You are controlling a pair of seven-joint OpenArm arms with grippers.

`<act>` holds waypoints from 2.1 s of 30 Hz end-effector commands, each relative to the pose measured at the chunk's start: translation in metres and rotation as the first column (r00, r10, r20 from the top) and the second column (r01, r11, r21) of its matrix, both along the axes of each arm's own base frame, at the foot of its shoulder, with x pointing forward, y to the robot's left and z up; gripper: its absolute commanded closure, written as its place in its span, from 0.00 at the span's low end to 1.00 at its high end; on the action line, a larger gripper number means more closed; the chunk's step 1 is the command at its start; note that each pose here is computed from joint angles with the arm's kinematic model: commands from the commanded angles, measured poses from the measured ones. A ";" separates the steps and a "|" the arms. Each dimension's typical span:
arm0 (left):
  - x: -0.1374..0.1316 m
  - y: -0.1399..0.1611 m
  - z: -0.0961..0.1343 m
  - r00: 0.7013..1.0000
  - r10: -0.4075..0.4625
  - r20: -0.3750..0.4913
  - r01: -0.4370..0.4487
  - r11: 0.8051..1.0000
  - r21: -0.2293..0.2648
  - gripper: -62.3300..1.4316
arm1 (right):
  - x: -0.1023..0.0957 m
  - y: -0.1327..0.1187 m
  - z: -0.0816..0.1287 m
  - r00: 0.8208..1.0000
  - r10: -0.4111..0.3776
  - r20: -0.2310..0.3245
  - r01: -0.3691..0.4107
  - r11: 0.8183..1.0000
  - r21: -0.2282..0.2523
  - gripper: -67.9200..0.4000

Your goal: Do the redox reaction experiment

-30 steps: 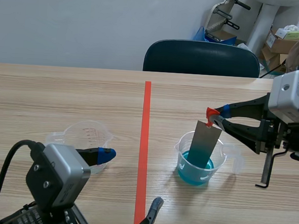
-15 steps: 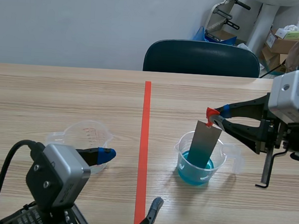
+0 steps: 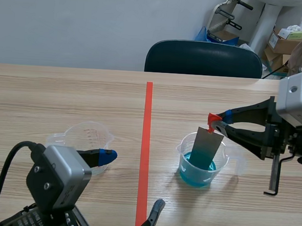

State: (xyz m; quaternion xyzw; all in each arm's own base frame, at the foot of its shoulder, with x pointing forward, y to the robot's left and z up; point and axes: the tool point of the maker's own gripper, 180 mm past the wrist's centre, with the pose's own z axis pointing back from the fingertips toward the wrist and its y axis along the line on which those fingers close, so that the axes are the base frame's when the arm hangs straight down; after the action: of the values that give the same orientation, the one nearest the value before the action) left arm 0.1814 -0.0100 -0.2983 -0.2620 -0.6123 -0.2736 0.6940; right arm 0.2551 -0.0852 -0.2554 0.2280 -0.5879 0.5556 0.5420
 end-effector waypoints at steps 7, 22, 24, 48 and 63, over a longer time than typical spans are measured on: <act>0.001 -0.005 0.013 1.000 -0.004 0.023 0.004 0.999 -0.036 0.00 | 0.014 -0.015 0.045 0.995 -0.024 0.093 0.019 0.998 0.051 0.98; 0.001 -0.005 0.013 1.000 -0.004 0.023 0.004 0.999 -0.036 0.00 | 0.003 -0.011 0.092 0.989 0.043 0.141 -0.056 0.994 0.090 0.98; 0.001 -0.005 0.013 1.000 -0.004 0.023 0.004 0.999 -0.037 0.00 | 0.001 -0.011 0.096 0.990 0.049 0.135 -0.062 0.994 0.088 0.98; 0.001 -0.005 0.013 1.000 -0.004 0.023 0.004 0.999 -0.037 0.00 | -0.002 0.001 0.132 0.999 0.041 0.012 -0.042 0.996 0.074 0.98; 0.001 -0.005 0.013 1.000 -0.004 0.023 0.004 0.999 -0.037 0.00 | -0.010 0.015 0.145 0.998 0.055 -0.024 -0.053 0.994 0.097 0.98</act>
State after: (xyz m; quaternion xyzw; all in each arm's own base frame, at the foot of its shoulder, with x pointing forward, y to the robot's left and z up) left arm 0.1814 -0.0100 -0.2984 -0.2619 -0.6119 -0.2737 0.6943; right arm 0.2453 -0.0700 -0.1224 0.2751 -0.5915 0.5362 0.5357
